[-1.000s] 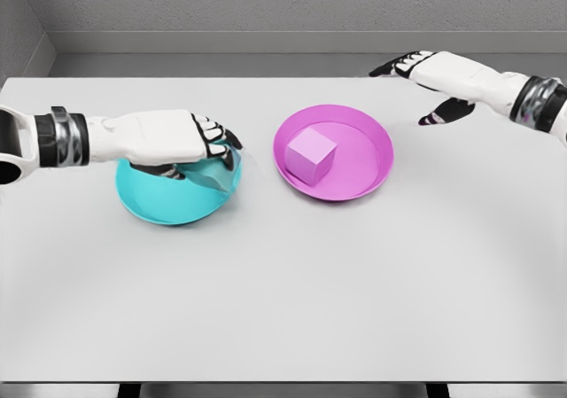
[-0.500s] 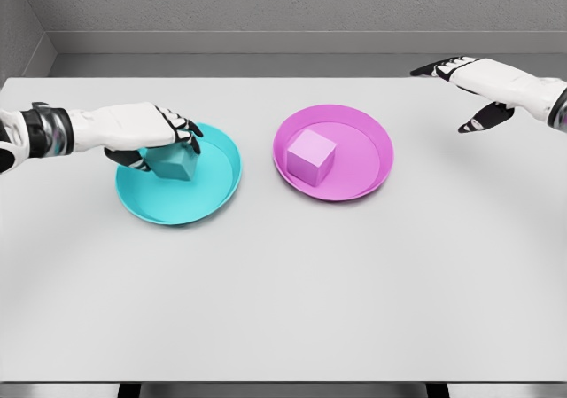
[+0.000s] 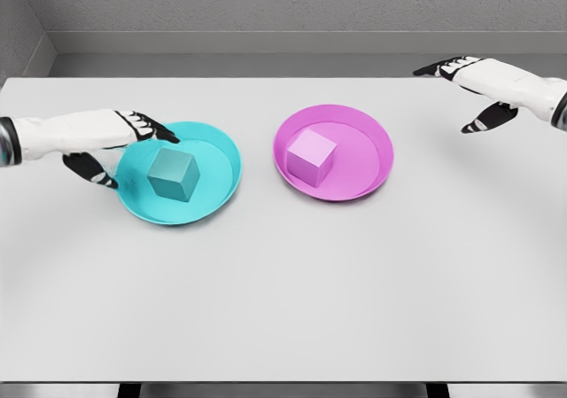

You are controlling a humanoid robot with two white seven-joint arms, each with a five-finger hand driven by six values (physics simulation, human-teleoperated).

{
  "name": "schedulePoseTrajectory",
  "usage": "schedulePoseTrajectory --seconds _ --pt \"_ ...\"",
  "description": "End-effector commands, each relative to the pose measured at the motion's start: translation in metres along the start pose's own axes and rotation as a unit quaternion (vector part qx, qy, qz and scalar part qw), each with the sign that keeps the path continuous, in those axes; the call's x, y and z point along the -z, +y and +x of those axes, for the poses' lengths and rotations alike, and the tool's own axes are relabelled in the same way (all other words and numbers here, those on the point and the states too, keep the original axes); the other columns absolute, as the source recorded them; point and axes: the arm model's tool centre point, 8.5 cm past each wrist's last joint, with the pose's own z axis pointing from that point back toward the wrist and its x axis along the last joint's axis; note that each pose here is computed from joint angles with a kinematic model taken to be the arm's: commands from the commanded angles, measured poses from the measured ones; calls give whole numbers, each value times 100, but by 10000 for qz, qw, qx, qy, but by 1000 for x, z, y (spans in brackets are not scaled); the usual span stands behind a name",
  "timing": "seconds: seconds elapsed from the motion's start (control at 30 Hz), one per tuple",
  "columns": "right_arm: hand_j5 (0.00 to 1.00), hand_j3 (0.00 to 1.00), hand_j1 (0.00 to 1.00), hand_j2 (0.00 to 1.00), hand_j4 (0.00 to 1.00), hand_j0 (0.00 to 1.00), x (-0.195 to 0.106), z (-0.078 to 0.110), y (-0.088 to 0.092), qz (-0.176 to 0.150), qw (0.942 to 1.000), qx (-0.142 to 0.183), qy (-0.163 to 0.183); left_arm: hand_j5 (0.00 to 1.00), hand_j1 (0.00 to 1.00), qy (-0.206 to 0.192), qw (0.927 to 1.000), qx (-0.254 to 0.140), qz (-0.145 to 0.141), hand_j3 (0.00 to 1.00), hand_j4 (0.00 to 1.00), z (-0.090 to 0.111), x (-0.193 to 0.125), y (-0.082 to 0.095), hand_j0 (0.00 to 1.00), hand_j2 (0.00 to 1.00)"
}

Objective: Place the blocks in the corresponding plates according to their colors

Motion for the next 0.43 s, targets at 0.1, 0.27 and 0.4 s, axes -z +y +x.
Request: schedulePoseTrajectory --seconds 0.1,0.27,0.4 --pt "100 100 100 100 100 100 -1 -1 -1 -24 10000 30 9 100 100 506 9967 -612 150 100 100 -35 -44 -7 100 100" --pt "100 100 100 100 100 100 -1 0 -1 -15 10000 18 5 100 100 526 9965 -638 135 100 100 -37 -44 -10 100 100" --pt "100 100 100 100 100 100 -1 0 -1 -15 10000 18 5 100 100 552 9961 -681 116 100 100 -39 -44 -13 100 100"
